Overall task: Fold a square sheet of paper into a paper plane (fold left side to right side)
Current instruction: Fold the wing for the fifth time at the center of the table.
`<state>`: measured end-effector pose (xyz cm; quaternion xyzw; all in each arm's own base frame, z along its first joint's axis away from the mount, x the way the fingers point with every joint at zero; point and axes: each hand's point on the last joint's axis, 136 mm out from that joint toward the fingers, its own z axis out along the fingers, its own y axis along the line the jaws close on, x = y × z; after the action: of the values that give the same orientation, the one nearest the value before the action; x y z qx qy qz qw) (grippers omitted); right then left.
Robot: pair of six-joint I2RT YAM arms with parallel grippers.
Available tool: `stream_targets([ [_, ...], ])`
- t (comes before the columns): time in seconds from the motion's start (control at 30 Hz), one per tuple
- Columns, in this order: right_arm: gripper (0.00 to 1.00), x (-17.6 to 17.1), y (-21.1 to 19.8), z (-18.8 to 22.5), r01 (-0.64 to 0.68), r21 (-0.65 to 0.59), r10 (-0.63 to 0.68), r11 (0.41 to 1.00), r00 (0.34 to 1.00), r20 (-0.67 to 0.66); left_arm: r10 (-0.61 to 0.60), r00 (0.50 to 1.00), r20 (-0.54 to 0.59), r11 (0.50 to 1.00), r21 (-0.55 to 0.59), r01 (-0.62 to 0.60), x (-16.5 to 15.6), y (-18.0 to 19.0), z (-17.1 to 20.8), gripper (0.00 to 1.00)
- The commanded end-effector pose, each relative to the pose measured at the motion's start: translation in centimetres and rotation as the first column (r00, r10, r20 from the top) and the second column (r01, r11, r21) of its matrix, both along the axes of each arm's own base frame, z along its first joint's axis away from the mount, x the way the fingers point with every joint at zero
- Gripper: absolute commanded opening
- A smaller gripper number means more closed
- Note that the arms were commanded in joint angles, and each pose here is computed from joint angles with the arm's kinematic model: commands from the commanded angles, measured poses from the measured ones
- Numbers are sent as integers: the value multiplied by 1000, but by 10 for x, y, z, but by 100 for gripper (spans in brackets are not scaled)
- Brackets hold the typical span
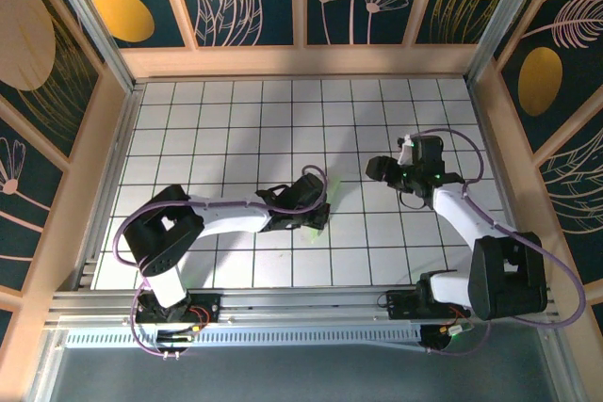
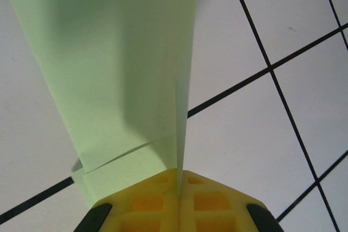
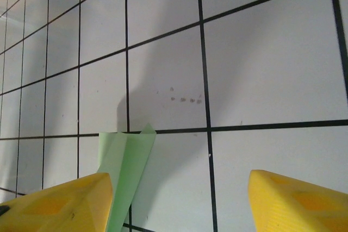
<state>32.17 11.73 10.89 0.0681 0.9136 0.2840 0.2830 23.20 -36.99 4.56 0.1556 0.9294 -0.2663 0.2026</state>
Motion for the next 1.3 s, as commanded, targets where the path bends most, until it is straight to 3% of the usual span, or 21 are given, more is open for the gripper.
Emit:
stream_targets([
  [0.0,67,-1,11,-1,-63,20,63,998,998,30,-8,997,-78,996,-89,1,-4,-9,-3,0],
  [0.5,63,-21,46,-18,-126,91,128,988,992,-14,-5,971,-240,933,-350,-81,5,-18,-2,0],
  [0.93,52,-28,82,-31,-123,179,142,976,985,-95,-8,950,-314,867,-475,-150,7,-14,0,0],
  [1.27,45,-30,100,-47,-118,182,144,976,979,-141,-19,935,-355,826,-533,-185,7,-12,-2,0],
])
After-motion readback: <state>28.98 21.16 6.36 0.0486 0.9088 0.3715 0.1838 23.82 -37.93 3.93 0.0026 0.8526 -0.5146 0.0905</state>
